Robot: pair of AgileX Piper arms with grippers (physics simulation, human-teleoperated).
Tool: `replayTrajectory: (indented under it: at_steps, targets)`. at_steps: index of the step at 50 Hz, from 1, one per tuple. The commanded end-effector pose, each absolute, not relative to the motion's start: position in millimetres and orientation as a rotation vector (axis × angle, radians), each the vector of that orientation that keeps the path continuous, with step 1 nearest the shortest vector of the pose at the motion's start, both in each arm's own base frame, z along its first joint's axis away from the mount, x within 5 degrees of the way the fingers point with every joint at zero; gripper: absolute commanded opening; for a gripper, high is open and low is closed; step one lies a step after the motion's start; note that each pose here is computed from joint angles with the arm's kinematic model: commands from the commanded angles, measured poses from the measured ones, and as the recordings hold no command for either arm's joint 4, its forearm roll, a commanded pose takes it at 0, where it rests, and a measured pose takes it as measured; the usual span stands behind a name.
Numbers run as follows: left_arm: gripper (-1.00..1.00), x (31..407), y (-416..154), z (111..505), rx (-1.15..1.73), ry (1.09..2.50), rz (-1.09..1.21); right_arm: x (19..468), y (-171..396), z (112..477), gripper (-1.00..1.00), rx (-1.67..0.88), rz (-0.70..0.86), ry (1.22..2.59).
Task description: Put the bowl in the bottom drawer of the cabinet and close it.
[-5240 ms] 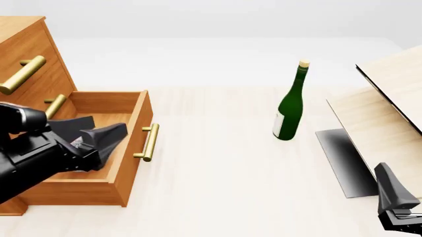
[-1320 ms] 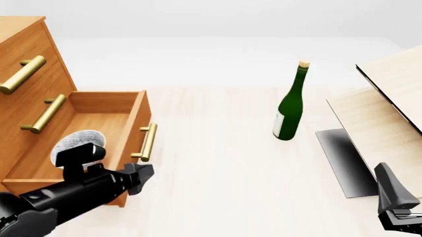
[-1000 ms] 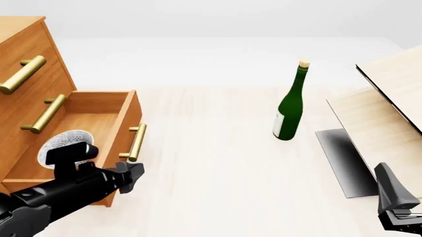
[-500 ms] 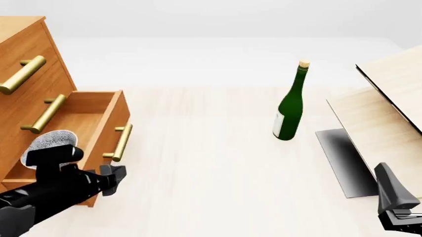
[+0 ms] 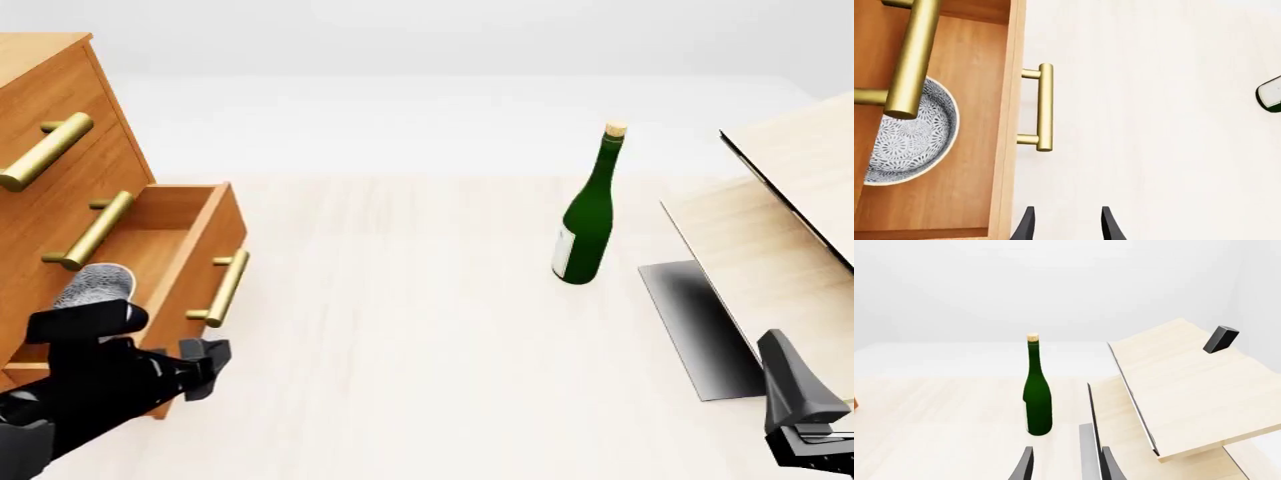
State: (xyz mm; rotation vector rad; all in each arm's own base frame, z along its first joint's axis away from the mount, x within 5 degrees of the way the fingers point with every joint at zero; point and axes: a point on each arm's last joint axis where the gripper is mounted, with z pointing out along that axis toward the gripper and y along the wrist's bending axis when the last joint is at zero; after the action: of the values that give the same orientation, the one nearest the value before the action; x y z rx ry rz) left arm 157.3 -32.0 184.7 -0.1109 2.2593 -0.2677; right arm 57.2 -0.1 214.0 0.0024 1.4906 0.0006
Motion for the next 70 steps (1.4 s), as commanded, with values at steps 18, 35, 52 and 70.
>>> replayTrajectory:
  at_steps: [18,35,52,70]
  targets:
    - [1.00,160.3,-15.8,176.5,-0.233,2.266,-0.212,57.2,-0.1,214.0,1.00,0.003,0.001,1.491]
    - [1.00,164.3,-9.1,174.1,-0.268,2.263,-0.182,57.2,-0.1,214.0,1.00,0.003,0.000,1.491]
    - [1.00,168.7,-0.5,170.7,-0.334,2.261,-0.157,57.2,-0.1,214.0,1.00,0.002,0.001,1.491]
    - [1.00,169.1,14.1,170.4,-0.366,2.240,-0.083,57.2,-0.1,214.0,1.00,0.002,0.001,1.491]
